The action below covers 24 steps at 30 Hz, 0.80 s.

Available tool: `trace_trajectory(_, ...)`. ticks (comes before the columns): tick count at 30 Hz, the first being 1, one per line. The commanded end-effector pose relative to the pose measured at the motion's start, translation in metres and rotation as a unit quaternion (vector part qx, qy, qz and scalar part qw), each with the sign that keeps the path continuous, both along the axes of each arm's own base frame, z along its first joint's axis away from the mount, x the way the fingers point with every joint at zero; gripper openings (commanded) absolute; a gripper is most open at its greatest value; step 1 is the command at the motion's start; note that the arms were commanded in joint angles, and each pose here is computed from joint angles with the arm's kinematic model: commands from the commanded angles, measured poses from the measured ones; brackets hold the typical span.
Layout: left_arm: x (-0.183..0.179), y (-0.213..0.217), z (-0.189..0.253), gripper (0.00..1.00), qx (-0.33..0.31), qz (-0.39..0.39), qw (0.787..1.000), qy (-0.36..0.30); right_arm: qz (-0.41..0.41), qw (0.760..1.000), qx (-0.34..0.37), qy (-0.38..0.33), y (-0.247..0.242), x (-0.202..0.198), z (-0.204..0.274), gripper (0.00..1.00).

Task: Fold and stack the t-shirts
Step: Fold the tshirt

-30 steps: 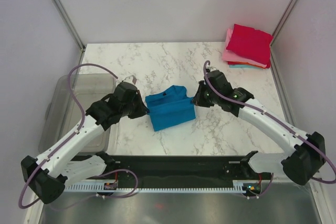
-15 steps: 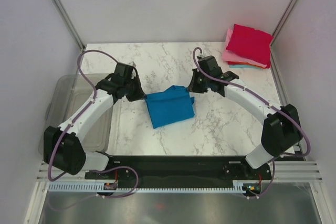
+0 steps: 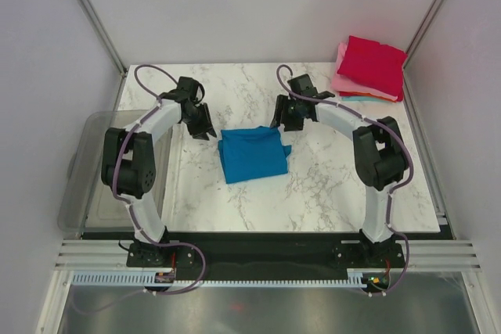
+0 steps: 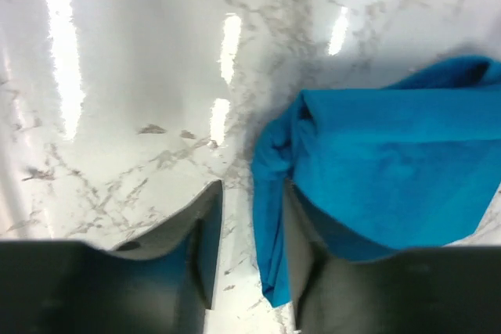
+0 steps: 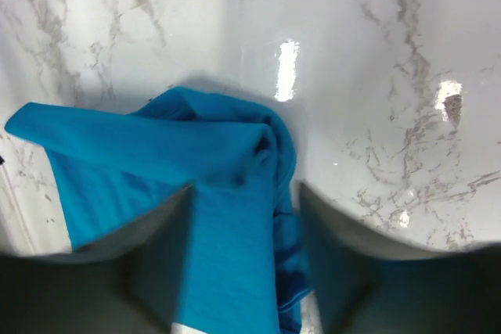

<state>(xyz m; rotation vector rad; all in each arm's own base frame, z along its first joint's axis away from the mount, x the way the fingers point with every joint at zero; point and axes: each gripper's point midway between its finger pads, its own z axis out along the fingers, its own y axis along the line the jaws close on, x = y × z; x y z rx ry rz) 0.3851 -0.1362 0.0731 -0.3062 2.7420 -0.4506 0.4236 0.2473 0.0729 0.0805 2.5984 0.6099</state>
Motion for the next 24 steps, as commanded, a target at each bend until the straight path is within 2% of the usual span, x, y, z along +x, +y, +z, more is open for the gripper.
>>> trace_trajectory(1, 0.017, 0.015, 0.019, 0.47, 0.013, -0.01, 1.0, -0.015, 0.005, 0.999, 0.015, -0.043, -0.009, 0.03, 0.027, 0.74)
trace_trajectory(3, 0.019, 0.019, 0.028, 0.64, 0.025, -0.011, 0.999, -0.023, 0.003, 0.998, 0.016, -0.061, -0.018, 0.037, 0.041, 0.81)
trace_trajectory(7, 0.019, 0.024, 0.058, 0.68, 0.036, -0.013, 0.998, -0.059, -0.005, 0.995, 0.027, -0.096, -0.052, 0.04, 0.063, 0.96)
trace_trajectory(8, 0.014, 0.02, 0.072, 0.68, 0.023, -0.018, 0.997, -0.073, 0.008, 0.996, 0.042, -0.083, -0.053, 0.027, 0.053, 0.97)
trace_trajectory(10, 0.001, 0.012, 0.071, 0.68, 0.019, -0.032, 0.997, -0.072, 0.018, 0.991, 0.076, -0.106, -0.058, 0.026, 0.062, 0.98)
trace_trajectory(12, -0.009, 0.005, 0.073, 0.68, 0.019, -0.042, 0.996, -0.08, 0.029, 0.991, 0.102, -0.084, -0.057, 0.01, 0.046, 0.97)
trace_trajectory(16, -0.028, -0.006, 0.035, 0.68, -0.016, -0.046, 0.998, -0.051, 0.016, 0.988, 0.148, -0.045, -0.05, -0.025, 0.014, 0.86)
trace_trajectory(18, -0.031, -0.014, 0.025, 0.67, -0.033, -0.055, 0.997, -0.039, 0.015, 0.986, 0.158, -0.056, -0.041, -0.035, 0.013, 0.84)
trace_trajectory(20, -0.032, -0.019, 0.022, 0.67, -0.04, -0.064, 0.996, -0.038, 0.005, 0.987, 0.16, -0.026, -0.034, -0.06, -0.006, 0.81)
trace_trajectory(23, -0.034, -0.023, 0.023, 0.67, -0.043, -0.072, 0.996, -0.041, -0.012, 0.986, 0.167, -0.022, -0.013, -0.091, -0.014, 0.76)
trace_trajectory(24, -0.034, -0.023, 0.023, 0.66, -0.043, -0.075, 0.995, -0.043, 0.006, 0.984, 0.174, -0.034, 0.006, -0.105, -0.005, 0.74)
